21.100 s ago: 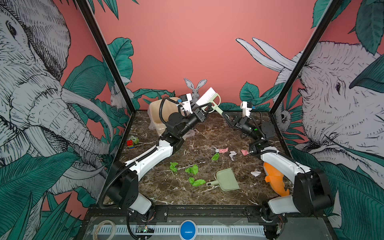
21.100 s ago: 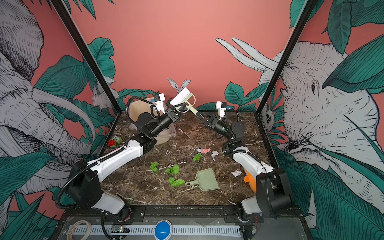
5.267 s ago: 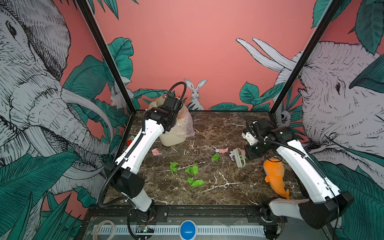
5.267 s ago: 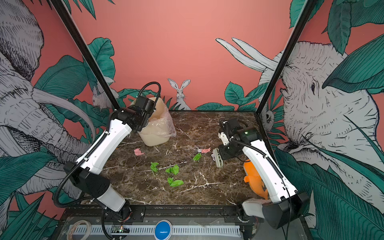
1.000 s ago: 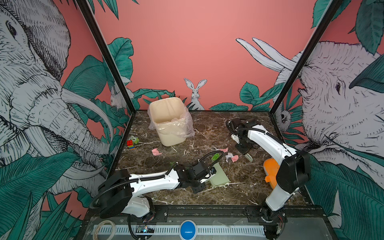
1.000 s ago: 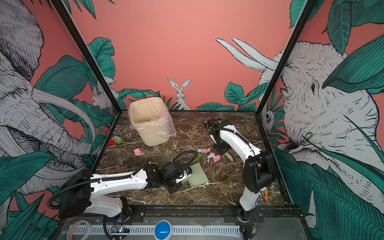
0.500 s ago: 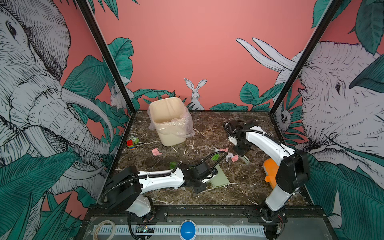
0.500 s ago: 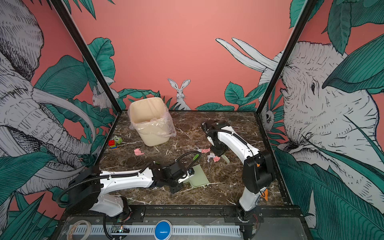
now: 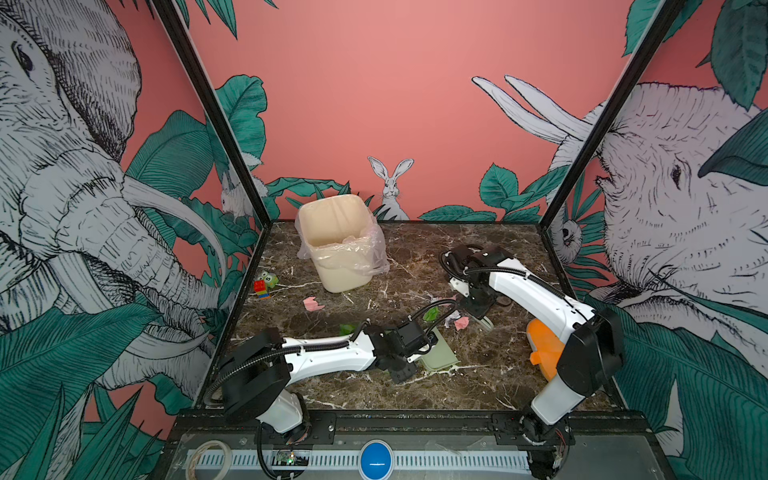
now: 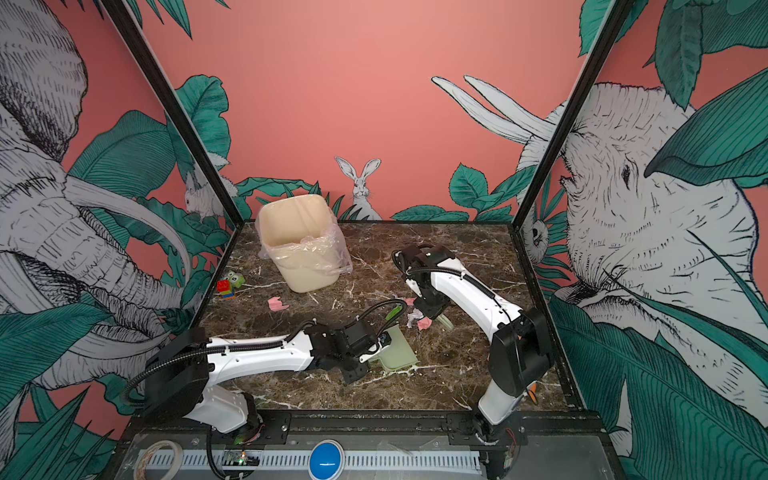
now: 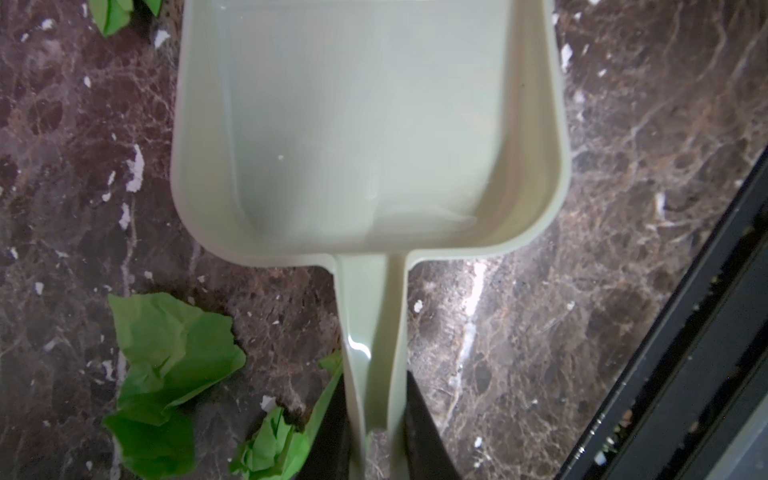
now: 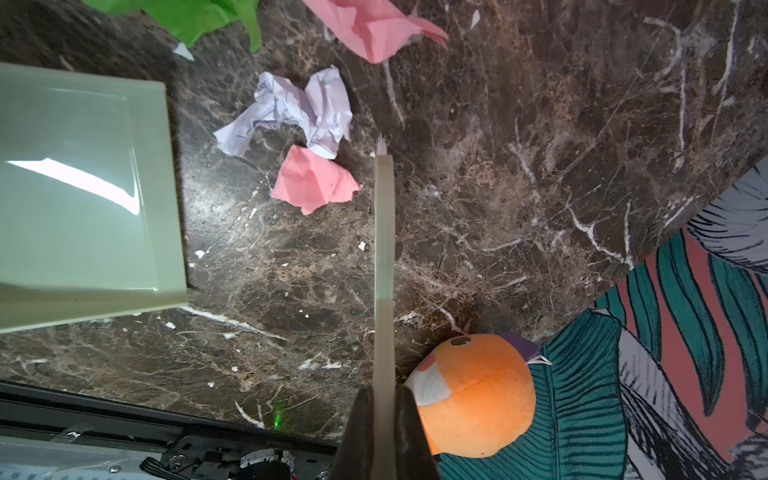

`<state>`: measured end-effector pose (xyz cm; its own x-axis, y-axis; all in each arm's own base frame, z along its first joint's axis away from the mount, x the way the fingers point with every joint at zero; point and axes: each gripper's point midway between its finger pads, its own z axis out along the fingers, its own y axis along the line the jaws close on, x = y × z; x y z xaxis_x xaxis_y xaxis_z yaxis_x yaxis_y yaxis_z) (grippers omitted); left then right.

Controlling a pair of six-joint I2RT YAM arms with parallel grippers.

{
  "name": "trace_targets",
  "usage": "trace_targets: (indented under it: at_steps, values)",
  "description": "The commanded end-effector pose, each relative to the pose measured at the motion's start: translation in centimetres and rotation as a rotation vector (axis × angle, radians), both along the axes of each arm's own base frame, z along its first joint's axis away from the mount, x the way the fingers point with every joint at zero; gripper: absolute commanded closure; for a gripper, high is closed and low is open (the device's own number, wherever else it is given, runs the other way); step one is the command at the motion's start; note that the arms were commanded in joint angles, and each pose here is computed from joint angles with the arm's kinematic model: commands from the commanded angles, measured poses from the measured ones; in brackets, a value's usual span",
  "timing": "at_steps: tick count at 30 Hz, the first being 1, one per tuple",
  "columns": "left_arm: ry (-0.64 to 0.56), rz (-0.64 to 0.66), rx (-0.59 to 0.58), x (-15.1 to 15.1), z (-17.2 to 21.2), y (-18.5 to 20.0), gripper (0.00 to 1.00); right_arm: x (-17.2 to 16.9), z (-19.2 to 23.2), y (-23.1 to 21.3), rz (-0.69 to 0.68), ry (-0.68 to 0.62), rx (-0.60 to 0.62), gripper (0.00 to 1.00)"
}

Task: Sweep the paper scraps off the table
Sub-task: 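Move the brush with the right gripper toward the pink and white scraps, then sweep the white and pink scraps with the right gripper's brush into the dustpan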

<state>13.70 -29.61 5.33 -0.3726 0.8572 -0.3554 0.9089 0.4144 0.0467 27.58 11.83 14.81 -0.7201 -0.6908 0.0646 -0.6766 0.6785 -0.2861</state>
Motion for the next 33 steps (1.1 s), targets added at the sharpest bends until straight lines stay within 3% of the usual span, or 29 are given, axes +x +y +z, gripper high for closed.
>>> trace_targets:
  at_steps: [1,19,33]
  values:
    - [-0.007,0.034,0.011,0.3,0.6,0.0,1.00,1.0,0.3,0.1,0.016,-0.014,-0.017,1.00]
    - [0.043,0.041,0.035,-0.2,0.2,-0.3,1.00,1.1,-0.8,2.5,0.083,0.015,0.012,1.00]
    - [0.060,0.059,0.048,-0.3,-0.1,-0.3,1.00,-3.0,0.8,4.4,0.135,0.061,0.078,1.00]
